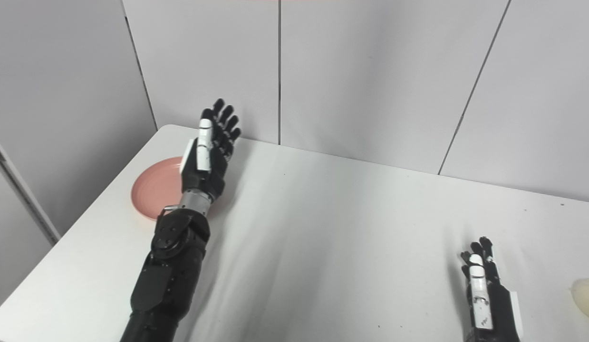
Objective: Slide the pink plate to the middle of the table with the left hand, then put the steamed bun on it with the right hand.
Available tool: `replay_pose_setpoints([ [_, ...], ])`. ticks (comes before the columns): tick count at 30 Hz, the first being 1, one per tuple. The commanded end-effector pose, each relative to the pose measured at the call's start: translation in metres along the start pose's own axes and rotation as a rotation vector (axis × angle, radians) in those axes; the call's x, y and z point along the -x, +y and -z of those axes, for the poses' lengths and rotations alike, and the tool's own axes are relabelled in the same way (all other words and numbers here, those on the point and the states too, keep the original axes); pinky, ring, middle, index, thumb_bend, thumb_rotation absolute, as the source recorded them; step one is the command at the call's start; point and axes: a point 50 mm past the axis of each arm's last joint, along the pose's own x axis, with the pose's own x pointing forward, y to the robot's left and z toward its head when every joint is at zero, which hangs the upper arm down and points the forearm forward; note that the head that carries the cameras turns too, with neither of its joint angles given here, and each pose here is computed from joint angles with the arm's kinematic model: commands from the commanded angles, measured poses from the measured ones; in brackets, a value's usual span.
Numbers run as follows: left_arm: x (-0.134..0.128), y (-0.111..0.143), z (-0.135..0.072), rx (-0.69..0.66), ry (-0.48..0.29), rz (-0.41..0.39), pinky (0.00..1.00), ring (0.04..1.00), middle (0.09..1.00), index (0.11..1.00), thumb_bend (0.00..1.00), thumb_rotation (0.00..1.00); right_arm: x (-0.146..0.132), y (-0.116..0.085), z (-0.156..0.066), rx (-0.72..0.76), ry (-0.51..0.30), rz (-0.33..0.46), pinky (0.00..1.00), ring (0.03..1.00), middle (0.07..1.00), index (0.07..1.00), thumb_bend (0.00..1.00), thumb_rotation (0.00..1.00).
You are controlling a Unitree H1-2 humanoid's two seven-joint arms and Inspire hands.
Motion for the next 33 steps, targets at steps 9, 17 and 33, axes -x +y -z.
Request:
replay_pose_setpoints([
  [9, -0.036, 0.045, -0.05, -0.082, -0.172, -0.093, 1.0, 0.968, 0.96, 0.961, 0.65, 1.0, -0.007, 0.005, -0.018, -0.032, -0.041, -0.011, 1.0, 0.953, 0.965, 0.97, 0.34, 0.84],
  [17, -0.044, 0.093, -0.055, -0.109, -0.18, -0.216, 0.9, 0.869, 0.858, 0.864, 0.67, 1.0, -0.008, 0.006, -0.022, -0.027, -0.052, -0.009, 1.0, 0.964, 0.971, 0.973, 0.3, 0.84],
  [33, -0.046, 0.161, -0.05, -0.133, -0.092, -0.354, 0.84, 0.815, 0.796, 0.798, 0.69, 1.0, -0.008, 0.003, -0.022, -0.017, -0.053, -0.02, 1.0, 0.976, 0.985, 0.99, 0.29, 0.85],
])
